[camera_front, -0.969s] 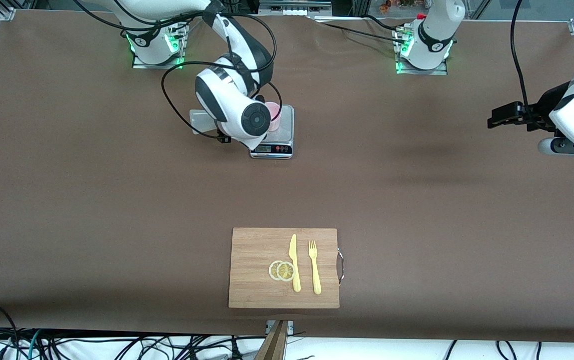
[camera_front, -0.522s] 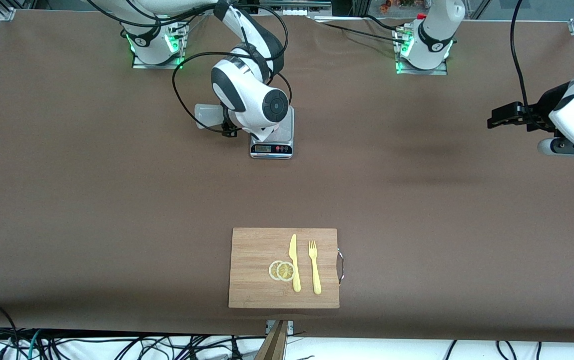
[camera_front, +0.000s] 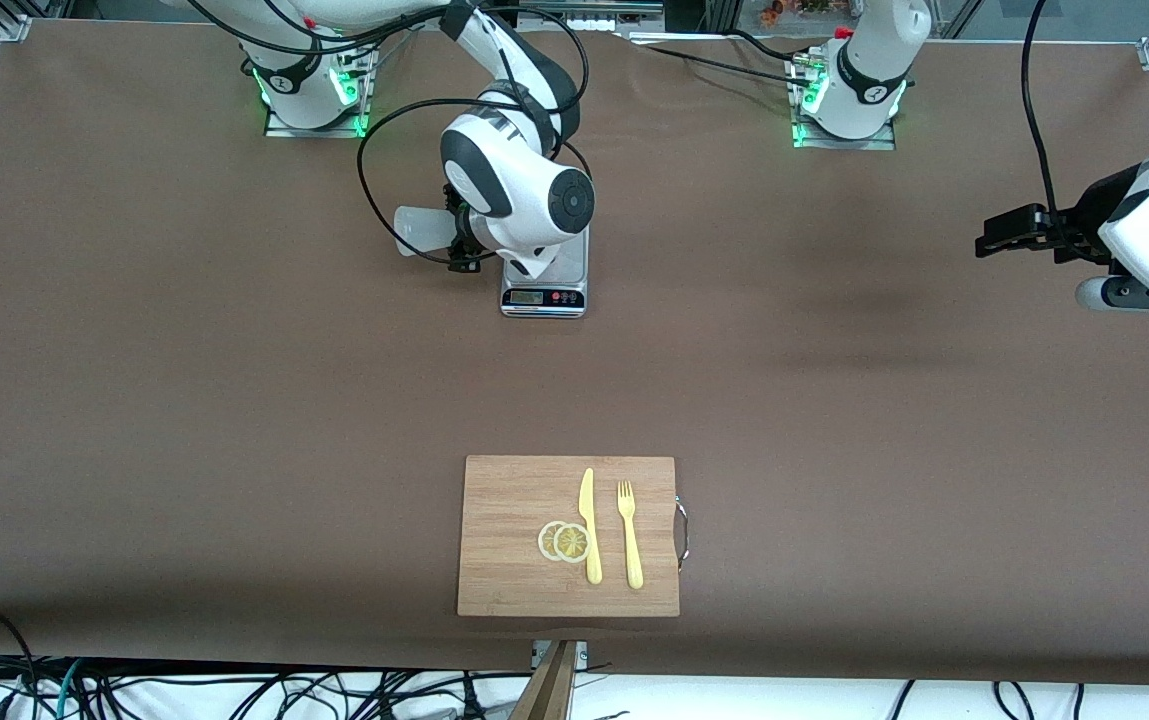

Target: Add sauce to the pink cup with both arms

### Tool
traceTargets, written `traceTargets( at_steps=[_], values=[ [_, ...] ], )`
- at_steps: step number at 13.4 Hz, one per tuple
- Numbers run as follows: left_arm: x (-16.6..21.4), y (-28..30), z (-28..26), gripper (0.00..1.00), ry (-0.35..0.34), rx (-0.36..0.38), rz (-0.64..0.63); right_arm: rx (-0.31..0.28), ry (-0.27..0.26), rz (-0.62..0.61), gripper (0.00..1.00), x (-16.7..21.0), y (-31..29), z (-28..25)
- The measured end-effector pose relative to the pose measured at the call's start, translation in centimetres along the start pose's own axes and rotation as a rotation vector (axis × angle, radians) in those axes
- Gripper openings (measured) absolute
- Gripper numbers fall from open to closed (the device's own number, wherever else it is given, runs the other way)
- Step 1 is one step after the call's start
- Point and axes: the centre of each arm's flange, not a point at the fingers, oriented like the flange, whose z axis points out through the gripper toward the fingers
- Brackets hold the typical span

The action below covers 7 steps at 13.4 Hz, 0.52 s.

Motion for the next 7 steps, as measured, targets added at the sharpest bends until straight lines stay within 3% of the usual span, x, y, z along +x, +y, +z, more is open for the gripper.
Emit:
traceTargets(
  at_steps=[2,3,7],
  values=[
    [0.0,0.0,0.0,1.00,0.000,0.000,0.000,0.018,0.041,-0.034,0.27,-1.2,1.0,0.0],
    [0.0,0.0,0.0,1.00,0.000,0.000,0.000,0.036,0.102,-0.053,0.27,-2.1,1.8,0.0],
    [0.0,0.0,0.0,1.00,0.000,0.000,0.000,0.033,0.462,-0.114,0.27,-7.8,7.2,-0.1]
  ],
)
